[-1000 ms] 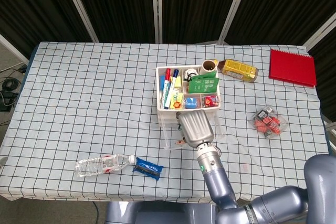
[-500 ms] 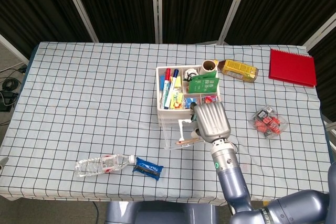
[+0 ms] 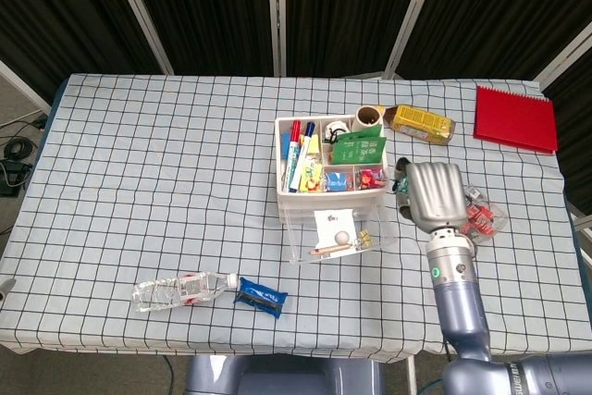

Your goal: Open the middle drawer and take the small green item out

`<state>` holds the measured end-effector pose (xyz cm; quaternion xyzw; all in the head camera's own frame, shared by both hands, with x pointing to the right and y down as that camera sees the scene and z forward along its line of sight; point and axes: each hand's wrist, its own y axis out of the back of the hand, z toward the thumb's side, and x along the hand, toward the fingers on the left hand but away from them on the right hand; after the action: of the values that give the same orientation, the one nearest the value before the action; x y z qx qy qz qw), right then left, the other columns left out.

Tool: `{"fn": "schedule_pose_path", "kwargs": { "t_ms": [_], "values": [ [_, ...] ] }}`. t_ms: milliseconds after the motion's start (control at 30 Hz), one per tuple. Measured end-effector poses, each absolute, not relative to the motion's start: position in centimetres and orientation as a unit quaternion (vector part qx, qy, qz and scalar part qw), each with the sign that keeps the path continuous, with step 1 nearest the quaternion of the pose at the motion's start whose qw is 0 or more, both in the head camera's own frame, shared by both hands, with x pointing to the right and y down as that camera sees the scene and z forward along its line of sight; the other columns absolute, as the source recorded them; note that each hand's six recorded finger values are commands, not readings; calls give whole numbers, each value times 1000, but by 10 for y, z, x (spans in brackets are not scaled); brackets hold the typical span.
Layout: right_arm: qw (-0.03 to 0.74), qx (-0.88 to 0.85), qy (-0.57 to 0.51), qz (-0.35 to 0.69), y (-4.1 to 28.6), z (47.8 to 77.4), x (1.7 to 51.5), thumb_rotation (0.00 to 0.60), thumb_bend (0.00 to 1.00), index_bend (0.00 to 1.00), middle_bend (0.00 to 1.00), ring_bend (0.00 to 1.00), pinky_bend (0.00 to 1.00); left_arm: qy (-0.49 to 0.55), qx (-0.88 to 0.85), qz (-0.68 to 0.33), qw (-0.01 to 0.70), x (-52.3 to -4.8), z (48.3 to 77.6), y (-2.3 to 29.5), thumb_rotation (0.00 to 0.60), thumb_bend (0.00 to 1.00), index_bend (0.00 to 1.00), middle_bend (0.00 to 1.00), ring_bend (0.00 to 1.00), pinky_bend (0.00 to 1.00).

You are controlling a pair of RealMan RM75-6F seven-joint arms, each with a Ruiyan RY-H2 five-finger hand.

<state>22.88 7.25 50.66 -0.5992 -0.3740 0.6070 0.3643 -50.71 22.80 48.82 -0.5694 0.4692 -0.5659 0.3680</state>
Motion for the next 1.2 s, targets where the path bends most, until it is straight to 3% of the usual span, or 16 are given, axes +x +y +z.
{"fn": "schedule_pose_path", "kwargs": {
  "t_ms": [433,1200],
  "values": [
    [315,-581,-387,643,86,528,325,600,383,622,1000,1000,769,461,-571,-569,371,-502,492,229,600,71,0,0,0,0],
    [255,-600,-334,680,139,599,372,600,382,610,1000,1000,769,454,-572,-574,371,-501,495,230,600,72,0,0,0,0]
  ]
}}
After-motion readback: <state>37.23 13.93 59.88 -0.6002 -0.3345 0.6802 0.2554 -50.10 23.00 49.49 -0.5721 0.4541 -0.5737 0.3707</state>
